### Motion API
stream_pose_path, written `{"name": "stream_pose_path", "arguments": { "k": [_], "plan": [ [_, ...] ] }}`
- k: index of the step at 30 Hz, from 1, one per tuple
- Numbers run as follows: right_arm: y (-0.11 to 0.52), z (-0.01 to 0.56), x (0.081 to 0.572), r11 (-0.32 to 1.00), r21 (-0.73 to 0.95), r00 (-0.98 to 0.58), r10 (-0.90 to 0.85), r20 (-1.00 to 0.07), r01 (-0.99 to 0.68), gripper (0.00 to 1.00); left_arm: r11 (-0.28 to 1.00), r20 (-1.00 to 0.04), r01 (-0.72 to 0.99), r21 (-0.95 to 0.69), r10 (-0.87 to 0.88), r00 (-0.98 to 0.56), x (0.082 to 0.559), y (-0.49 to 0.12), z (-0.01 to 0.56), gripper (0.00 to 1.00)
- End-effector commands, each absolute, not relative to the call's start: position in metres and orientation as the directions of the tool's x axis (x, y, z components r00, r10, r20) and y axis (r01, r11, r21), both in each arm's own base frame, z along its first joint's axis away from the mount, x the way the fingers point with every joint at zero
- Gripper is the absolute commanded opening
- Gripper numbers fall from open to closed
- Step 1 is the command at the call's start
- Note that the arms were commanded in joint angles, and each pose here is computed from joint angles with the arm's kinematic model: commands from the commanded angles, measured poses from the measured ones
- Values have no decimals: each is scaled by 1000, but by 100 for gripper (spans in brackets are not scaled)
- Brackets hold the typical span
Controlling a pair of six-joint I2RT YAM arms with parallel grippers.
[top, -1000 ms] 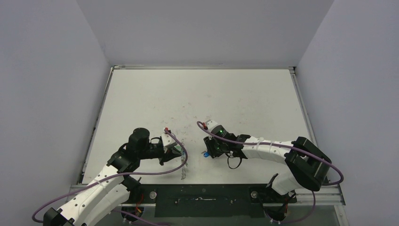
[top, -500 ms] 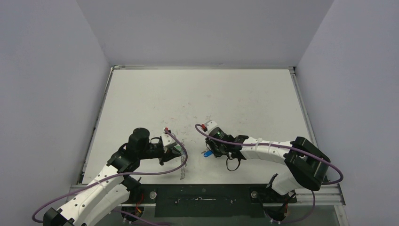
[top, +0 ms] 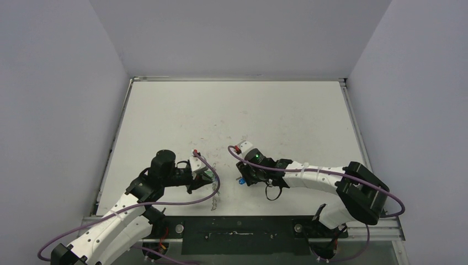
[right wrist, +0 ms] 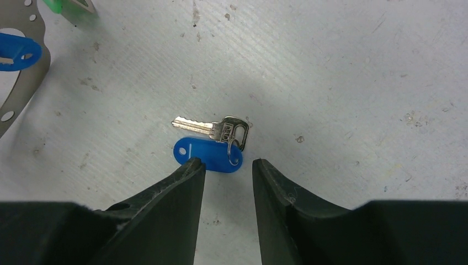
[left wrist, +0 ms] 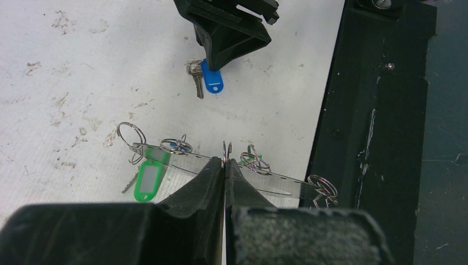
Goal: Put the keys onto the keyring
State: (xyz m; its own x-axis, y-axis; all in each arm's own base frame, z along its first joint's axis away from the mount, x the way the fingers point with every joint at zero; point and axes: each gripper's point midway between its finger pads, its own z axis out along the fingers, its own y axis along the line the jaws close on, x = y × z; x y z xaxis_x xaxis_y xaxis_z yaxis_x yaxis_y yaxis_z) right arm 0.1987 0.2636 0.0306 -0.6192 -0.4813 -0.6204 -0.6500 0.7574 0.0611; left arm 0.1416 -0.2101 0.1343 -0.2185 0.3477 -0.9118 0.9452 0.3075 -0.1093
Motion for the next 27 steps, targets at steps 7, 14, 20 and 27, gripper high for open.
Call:
{"name": "stream_pose_path", "arguments": {
  "k": [7,14,20,27],
  "plan": [
    [277,31,209,750,23,-588,-498,-637,-661,27,278,-942,960,-43,308,-132,147,-218,163,0],
    [277,34,210,751,-13,-569,-512,-643,-660,0,278,-942,960,-43,309,-131,147,-217,163,0],
    [276,49,207,744,2,-549,-492,-676,-668,0,282,-942,959,-42,309,-132,147,-217,163,0],
    [277,80,195,694,53,-502,-464,-730,-718,0,304,-938,952,-42,317,-143,150,-215,162,0]
  ]
}}
